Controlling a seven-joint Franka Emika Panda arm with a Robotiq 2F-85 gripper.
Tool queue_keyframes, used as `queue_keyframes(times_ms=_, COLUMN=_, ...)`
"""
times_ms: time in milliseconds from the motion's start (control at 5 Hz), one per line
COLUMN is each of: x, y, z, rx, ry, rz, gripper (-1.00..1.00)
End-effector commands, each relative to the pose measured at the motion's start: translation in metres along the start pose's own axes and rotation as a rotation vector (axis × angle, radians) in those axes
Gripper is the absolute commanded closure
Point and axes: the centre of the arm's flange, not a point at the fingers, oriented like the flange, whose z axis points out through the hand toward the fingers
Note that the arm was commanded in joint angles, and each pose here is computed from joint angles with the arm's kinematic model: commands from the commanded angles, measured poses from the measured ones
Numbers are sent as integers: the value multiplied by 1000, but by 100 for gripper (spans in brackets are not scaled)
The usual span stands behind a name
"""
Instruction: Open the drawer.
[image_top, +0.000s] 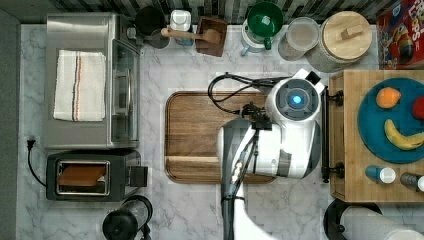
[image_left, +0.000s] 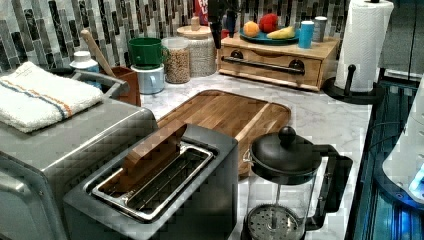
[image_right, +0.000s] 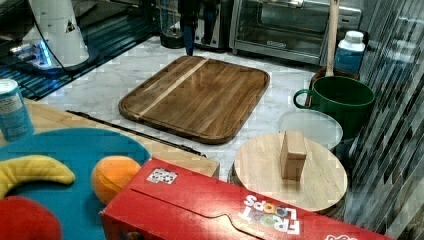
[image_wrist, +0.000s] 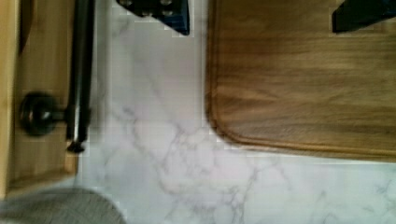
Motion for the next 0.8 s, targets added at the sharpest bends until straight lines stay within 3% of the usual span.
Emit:
queue_keyframes(times_ms=200, x=-6, y=39, z=13, rx=-20, ry=52, rz=-75, gripper=-100)
queue_keyframes(times_ms=800, x=-15, y=71, z=51, rx=-46, ry=73, rz=-82, gripper=-100)
